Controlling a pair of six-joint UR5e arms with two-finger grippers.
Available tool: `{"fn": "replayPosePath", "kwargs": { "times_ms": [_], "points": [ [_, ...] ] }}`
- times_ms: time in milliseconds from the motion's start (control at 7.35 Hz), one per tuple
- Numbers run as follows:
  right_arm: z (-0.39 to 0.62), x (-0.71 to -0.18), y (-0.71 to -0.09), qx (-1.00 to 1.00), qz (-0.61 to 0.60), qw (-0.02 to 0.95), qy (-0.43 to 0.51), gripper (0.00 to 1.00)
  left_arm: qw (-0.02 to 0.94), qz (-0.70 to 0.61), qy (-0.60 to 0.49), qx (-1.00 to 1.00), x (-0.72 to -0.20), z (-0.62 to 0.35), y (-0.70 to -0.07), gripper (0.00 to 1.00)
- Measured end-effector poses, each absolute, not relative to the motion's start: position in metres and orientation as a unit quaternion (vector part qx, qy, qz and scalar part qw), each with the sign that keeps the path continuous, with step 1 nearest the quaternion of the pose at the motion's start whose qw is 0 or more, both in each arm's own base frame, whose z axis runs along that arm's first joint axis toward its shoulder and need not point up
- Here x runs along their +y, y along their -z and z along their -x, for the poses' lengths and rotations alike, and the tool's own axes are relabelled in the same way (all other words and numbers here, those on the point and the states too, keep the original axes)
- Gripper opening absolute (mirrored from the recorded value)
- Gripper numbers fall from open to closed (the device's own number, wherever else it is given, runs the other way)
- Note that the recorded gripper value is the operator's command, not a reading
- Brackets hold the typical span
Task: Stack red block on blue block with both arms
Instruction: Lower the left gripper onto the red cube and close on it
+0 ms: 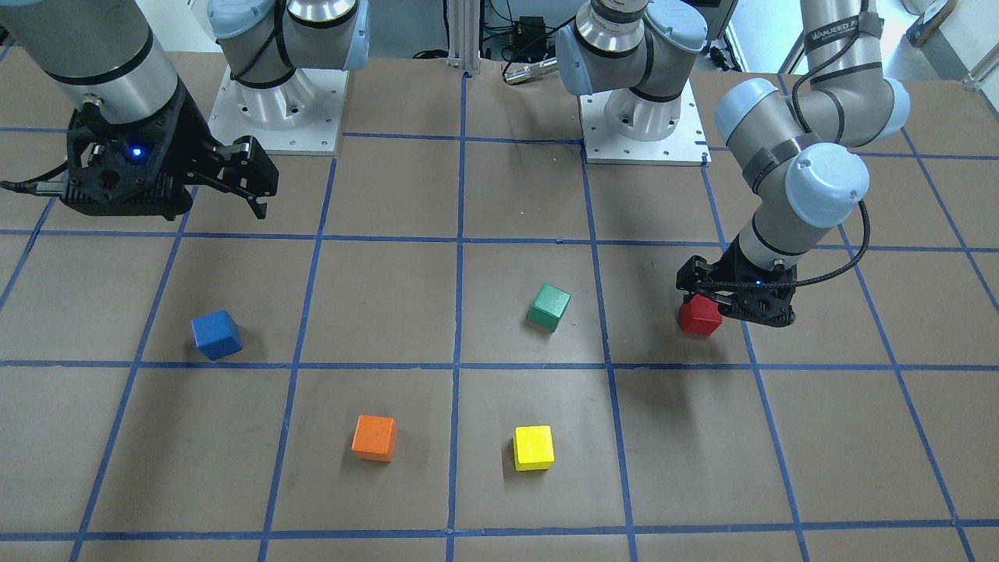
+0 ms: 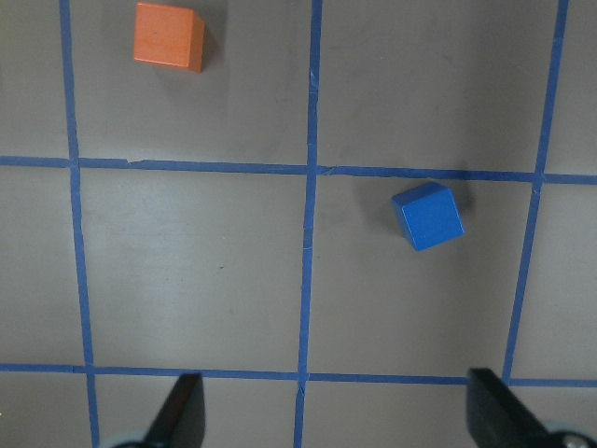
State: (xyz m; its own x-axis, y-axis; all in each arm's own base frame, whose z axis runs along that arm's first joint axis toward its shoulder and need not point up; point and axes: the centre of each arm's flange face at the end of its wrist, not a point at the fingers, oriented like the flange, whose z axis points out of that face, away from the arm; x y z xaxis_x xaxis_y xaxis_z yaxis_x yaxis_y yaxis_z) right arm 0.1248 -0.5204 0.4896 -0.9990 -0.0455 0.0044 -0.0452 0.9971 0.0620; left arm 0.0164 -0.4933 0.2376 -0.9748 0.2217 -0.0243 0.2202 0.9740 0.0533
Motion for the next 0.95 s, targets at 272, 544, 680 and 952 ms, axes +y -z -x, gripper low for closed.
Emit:
{"fn": "replayPosePath", "kwargs": {
  "times_ms": [272,544,680,952],
  "points": [
    [-0.125,-0.52,-0.49,-0.999,-0.023,0.003,0.031,1.0,0.008,-0.108,-0.036,0.994,-0.492,-0.025,-0.214,1.0],
    [-0.125,-0.52,-0.49,-0.999,-0.023,0.003,0.031,1.0,0.001,-0.108,-0.048,0.993,-0.494,-0.026,-0.196,0.68],
    [-0.125,-0.52,-0.489,-0.999,-0.023,0.003,0.031,1.0,0.002,-0.109,-0.047,0.993,-0.496,-0.027,-0.193,0.26],
    [-0.125,-0.52,-0.489,-0.999,-0.023,0.003,0.031,1.0,0.003,-0.111,-0.041,0.993,-0.499,-0.027,-0.194,0.0]
  ]
}}
